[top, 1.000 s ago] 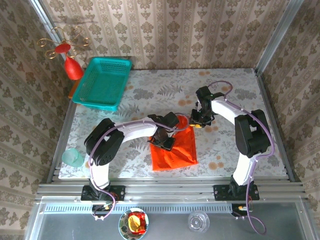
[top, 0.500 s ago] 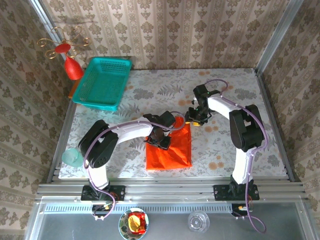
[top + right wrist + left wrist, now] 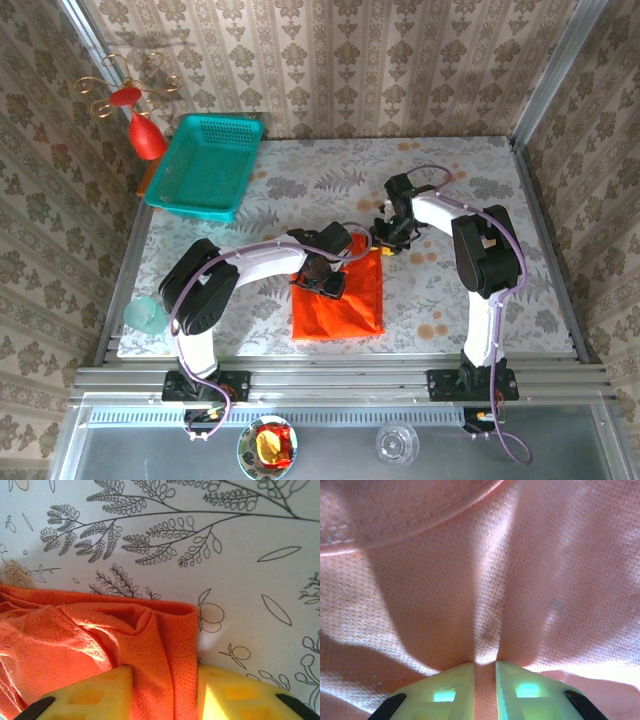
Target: Fold the inside-out t-shirt
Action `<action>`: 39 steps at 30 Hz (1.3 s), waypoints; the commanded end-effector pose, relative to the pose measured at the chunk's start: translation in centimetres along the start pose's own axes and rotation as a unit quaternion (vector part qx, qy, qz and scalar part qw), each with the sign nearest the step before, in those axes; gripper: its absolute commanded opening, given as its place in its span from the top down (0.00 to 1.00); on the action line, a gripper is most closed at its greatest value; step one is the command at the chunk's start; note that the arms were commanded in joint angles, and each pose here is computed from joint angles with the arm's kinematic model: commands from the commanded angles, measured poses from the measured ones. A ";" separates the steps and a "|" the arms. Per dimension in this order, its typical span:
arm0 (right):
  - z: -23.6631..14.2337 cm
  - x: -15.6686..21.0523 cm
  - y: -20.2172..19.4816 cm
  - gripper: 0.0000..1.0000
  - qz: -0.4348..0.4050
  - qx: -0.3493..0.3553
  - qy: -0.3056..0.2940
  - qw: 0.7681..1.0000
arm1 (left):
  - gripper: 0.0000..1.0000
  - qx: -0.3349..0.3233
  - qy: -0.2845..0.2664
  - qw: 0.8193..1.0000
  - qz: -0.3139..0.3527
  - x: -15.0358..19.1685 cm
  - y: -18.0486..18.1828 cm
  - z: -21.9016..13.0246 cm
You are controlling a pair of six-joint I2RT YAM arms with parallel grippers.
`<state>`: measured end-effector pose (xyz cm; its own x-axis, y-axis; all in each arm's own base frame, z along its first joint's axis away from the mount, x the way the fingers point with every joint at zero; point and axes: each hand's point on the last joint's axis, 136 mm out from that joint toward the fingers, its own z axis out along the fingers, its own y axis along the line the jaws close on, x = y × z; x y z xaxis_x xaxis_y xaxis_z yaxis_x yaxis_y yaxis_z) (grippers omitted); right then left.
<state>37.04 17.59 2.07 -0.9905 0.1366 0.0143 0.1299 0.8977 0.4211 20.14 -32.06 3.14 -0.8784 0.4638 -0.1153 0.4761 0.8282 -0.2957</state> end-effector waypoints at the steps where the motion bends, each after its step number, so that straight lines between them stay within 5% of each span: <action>1: 0.0 0.5 0.1 0.64 0.014 -0.014 0.004 1.000 | 0.82 -0.001 0.016 1.000 -0.016 0.7 0.6 0.6; 39: -0.2 -0.8 -0.4 0.77 0.020 -0.046 -0.041 0.998 | 0.82 0.004 0.010 1.000 -0.018 0.8 0.0 0.3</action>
<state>37.52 17.30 2.03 -0.9763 0.2164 -0.0023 0.1853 0.8416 0.5074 20.01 -32.25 2.98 -0.8811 0.4585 -0.1160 0.4708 0.8266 -0.3084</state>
